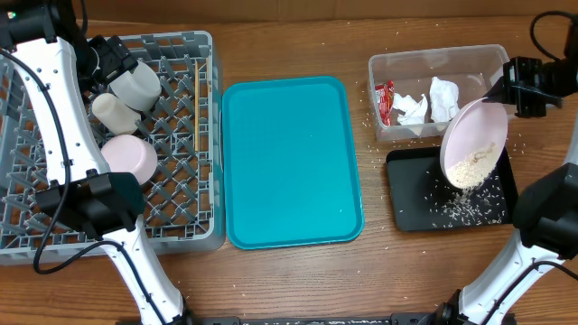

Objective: Sort waste into correct bins and load items into the dishwasher
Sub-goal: 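Tilt the plate with the right gripper to dump rice onto the black tray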

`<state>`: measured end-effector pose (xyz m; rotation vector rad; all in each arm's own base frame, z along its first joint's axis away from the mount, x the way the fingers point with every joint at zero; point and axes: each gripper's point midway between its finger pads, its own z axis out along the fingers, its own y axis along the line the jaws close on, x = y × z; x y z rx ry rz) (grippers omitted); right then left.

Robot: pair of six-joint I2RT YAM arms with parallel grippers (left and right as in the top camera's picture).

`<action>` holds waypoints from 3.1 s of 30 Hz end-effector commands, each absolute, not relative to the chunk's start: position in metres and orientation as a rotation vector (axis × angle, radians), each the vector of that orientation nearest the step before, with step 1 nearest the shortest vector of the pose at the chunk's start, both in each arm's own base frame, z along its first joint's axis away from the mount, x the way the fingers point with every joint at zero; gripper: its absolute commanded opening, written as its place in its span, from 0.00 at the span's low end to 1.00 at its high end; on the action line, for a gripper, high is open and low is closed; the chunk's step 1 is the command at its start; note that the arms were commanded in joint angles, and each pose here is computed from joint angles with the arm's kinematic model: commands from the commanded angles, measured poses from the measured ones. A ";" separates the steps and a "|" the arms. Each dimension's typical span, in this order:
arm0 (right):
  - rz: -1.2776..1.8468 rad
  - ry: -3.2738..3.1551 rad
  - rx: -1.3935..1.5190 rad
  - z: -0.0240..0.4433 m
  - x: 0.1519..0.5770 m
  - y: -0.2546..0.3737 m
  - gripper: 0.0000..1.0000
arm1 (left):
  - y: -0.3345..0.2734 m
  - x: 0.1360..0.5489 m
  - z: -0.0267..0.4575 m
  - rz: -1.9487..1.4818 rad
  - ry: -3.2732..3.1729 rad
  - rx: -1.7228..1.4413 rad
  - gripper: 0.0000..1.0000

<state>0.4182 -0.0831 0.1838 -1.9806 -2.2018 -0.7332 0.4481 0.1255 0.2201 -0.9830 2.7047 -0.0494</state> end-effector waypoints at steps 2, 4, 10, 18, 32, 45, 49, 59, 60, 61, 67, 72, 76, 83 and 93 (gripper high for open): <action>-0.865 -2.283 -1.918 0.213 0.421 -0.073 0.03 | 0.125 0.445 0.237 -0.062 2.656 -0.994 1.00; -0.899 -2.261 -1.901 0.216 0.421 -0.068 0.03 | 0.125 0.445 0.237 -0.062 2.656 -0.994 1.00; -1.005 -2.207 -1.851 0.224 0.423 -0.056 0.03 | 0.125 0.445 0.237 -0.062 2.657 -0.995 1.00; -0.996 -2.186 -1.858 0.222 0.413 -0.069 0.03 | 0.125 0.445 0.237 -0.062 2.657 -0.995 1.00; -1.158 -2.287 -1.717 0.231 0.418 -0.072 0.04 | 0.125 0.445 0.237 -0.062 2.656 -0.994 1.00; -1.260 -2.295 -1.626 0.240 0.416 -0.067 0.03 | 0.125 0.445 0.237 -0.062 2.656 -0.994 1.00; -1.202 -2.281 -1.656 0.235 0.410 -0.070 0.03 | 0.125 0.445 0.237 -0.062 2.656 -0.994 1.00; -1.310 -2.277 -1.604 0.243 0.412 -0.071 0.03 | 0.125 0.445 0.237 -0.062 2.657 -0.995 1.00; -1.309 -2.265 -1.609 0.243 0.410 -0.072 0.03 | 0.125 0.445 0.237 -0.062 2.657 -0.995 1.00; -1.307 -2.266 -1.611 0.243 0.409 -0.073 0.04 | 0.125 0.445 0.237 -0.062 2.657 -0.995 1.00; -1.252 -2.341 -1.633 0.236 0.410 -0.087 0.04 | 0.125 0.445 0.237 -0.062 2.657 -0.995 1.00; -1.260 -2.363 -1.619 0.234 0.408 -0.094 0.04 | 0.125 0.445 0.237 -0.062 2.657 -0.995 1.00; -1.262 -2.343 -1.609 0.234 0.404 -0.092 0.03 | 0.125 0.445 0.237 -0.062 2.657 -0.995 1.00; -1.391 -2.341 -1.537 0.245 0.410 -0.085 0.03 | 0.125 0.445 0.237 -0.062 2.657 -0.995 1.00; -1.425 -2.278 -1.549 0.248 0.410 -0.082 0.03 | 0.125 0.445 0.237 -0.062 2.656 -0.994 1.00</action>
